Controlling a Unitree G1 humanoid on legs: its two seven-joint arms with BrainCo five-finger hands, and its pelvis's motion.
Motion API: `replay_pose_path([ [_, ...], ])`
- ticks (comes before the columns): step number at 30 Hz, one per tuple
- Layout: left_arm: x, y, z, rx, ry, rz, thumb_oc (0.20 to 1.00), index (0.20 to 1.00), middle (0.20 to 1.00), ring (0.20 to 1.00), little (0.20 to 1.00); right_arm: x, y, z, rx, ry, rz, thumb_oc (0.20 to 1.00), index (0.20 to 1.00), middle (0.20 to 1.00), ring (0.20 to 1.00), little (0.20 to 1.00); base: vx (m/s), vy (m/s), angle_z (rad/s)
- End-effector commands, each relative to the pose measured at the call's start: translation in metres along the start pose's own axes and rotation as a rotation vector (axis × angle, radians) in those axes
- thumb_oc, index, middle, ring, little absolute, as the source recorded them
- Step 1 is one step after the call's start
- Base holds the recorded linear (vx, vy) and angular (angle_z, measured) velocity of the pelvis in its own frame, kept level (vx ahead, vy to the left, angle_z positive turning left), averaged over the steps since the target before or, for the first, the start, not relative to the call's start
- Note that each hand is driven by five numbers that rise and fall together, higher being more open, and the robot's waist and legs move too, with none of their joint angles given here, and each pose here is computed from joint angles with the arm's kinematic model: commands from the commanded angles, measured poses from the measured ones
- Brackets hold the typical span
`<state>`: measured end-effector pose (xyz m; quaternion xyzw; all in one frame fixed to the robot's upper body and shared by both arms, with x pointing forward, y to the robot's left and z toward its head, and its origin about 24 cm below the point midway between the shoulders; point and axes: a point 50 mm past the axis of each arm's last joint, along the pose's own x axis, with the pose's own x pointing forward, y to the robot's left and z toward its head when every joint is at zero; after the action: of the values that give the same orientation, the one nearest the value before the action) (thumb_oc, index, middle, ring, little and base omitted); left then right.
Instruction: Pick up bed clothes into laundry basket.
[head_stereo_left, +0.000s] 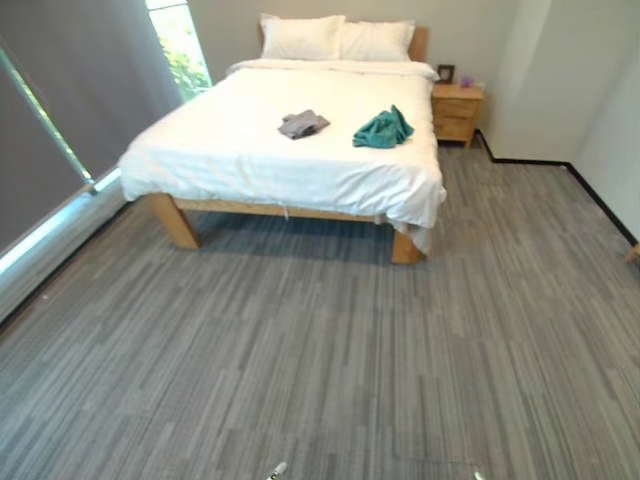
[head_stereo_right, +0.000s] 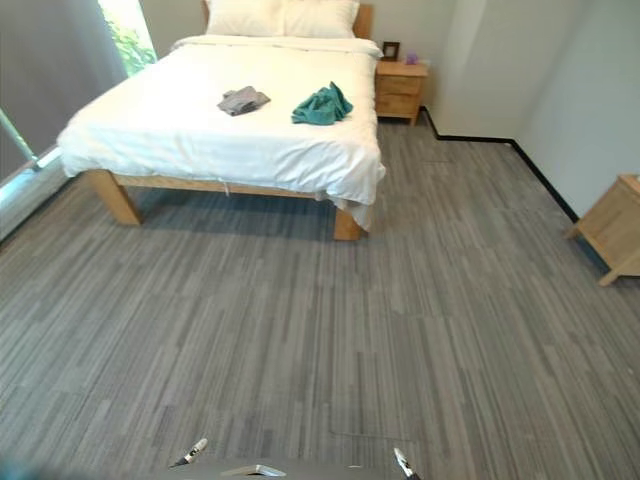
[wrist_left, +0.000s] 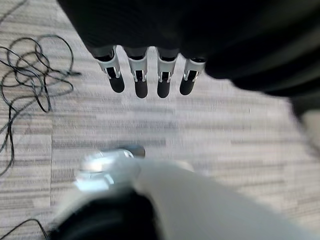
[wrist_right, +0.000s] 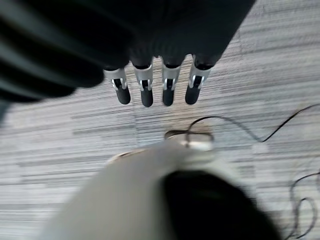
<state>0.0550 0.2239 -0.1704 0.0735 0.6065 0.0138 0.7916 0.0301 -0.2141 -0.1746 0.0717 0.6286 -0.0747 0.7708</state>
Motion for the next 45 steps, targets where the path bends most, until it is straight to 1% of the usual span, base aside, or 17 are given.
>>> replay_pose_path([
  [1, 0.005, -0.013, 0.043, -0.020, -0.116, -0.032, 1.000, 1.000, 1.000, 1.000, 1.000, 0.001, 0.000, 0.012, 0.020, -0.022, -0.004, 1.000, 1.000, 1.000, 1.000, 1.000, 0.00, 0.000, 0.00],
  [7, 0.005, -0.012, 0.060, -0.025, -0.166, -0.020, 1.000, 1.000, 1.000, 1.000, 1.000, 0.002, 0.000, 0.021, 0.076, -0.059, -0.010, 1.000, 1.000, 1.000, 1.000, 1.000, 0.02, 0.018, -0.06],
  [10, 0.005, -0.011, 0.078, -0.026, -0.206, -0.011, 1.000, 1.000, 1.000, 1.000, 1.000, 0.001, -0.005, 0.043, 0.170, -0.143, -0.019, 1.000, 1.000, 1.000, 1.000, 1.000, 0.03, 0.028, -0.22],
  [12, -0.002, -0.008, 0.121, 0.038, -0.379, 0.005, 1.000, 1.000, 1.000, 1.000, 1.000, -0.004, -0.008, 0.083, 0.229, -0.306, -0.004, 1.000, 1.000, 1.000, 1.000, 1.000, 0.00, 0.018, -0.17],
  [13, -0.002, -0.008, 0.121, 0.038, -0.379, 0.005, 1.000, 1.000, 1.000, 1.000, 1.000, -0.004, -0.008, 0.083, 0.229, -0.306, -0.004, 1.000, 1.000, 1.000, 1.000, 1.000, -0.01, 0.017, -0.08],
  [14, -0.018, -0.001, 0.158, -0.016, -0.573, -0.008, 1.000, 1.000, 1.000, 1.000, 1.000, -0.023, -0.008, 0.130, 0.228, -0.547, 0.037, 1.000, 1.000, 1.000, 1.000, 1.000, -0.01, 0.012, -0.05],
  [15, -0.018, -0.001, 0.158, -0.015, -0.573, -0.008, 1.000, 1.000, 1.000, 1.000, 1.000, -0.023, -0.008, 0.129, 0.228, -0.547, 0.037, 1.000, 1.000, 1.000, 1.000, 1.000, -0.01, 0.014, -0.09],
  [17, -0.037, 0.008, 0.180, -0.075, -0.721, -0.020, 1.000, 1.000, 1.000, 1.000, 1.000, -0.044, -0.012, 0.157, 0.226, -0.719, 0.049, 1.000, 1.000, 1.000, 1.000, 1.000, -0.01, 0.013, -0.06],
  [18, -0.059, 0.013, 0.198, -0.097, -0.865, -0.032, 1.000, 1.000, 1.000, 1.000, 1.000, -0.069, -0.011, 0.180, 0.204, -0.879, 0.096, 1.000, 1.000, 1.000, 1.000, 1.000, 0.00, 0.000, 0.00],
  [21, -0.080, 0.016, 0.209, -0.092, -0.976, -0.060, 1.000, 1.000, 1.000, 1.000, 1.000, -0.089, -0.009, 0.191, 0.196, -0.991, 0.116, 1.000, 1.000, 1.000, 1.000, 1.000, 0.00, 0.000, 0.00],
  [23, -0.109, 0.020, 0.223, -0.069, -1.121, -0.085, 1.000, 1.000, 1.000, 1.000, 1.000, -0.120, 0.004, 0.210, 0.142, -1.155, 0.196, 1.000, 1.000, 1.000, 1.000, 1.000, 0.01, -0.011, -0.05],
  [26, -0.129, 0.016, 0.231, -0.130, -1.227, -0.141, 1.000, 1.000, 1.000, 1.000, 1.000, -0.140, 0.020, 0.215, 0.076, -1.250, 0.269, 1.000, 1.000, 1.000, 1.000, 1.000, 0.00, 0.000, 0.00],
  [29, -0.130, 0.013, 0.230, -0.150, -1.236, -0.161, 1.000, 1.000, 1.000, 1.000, 1.000, -0.141, 0.025, 0.212, 0.034, -1.254, 0.275, 1.000, 1.000, 1.000, 1.000, 1.000, 0.00, 0.000, 0.00],
  [31, -0.132, 0.009, 0.230, -0.188, -1.241, -0.179, 1.000, 1.000, 1.000, 1.000, 1.000, -0.136, 0.032, 0.207, 0.104, -1.229, 0.329, 1.000, 1.000, 1.000, 1.000, 1.000, 0.00, 0.000, 0.00],
  [36, -0.136, 0.017, 0.228, -0.131, -1.256, -0.115, 1.000, 1.000, 1.000, 1.000, 1.000, -0.134, 0.039, 0.203, 0.023, -1.213, 0.316, 1.000, 1.000, 1.000, 1.000, 1.000, 0.00, 0.000, 0.00],
  [39, -0.135, 0.020, 0.226, -0.164, -1.250, -0.110, 1.000, 1.000, 1.000, 1.000, 1.000, -0.136, 0.040, 0.202, -0.033, -1.207, 0.315, 1.000, 1.000, 1.000, 1.000, 1.000, 0.00, 0.000, 0.00],
  [45, -0.135, 0.019, 0.230, -0.201, -1.256, -0.101, 1.000, 1.000, 1.000, 1.000, 1.000, -0.136, 0.046, 0.209, -0.021, -1.209, 0.338, 1.000, 1.000, 1.000, 1.000, 1.000, 0.00, 0.000, 0.00],
])
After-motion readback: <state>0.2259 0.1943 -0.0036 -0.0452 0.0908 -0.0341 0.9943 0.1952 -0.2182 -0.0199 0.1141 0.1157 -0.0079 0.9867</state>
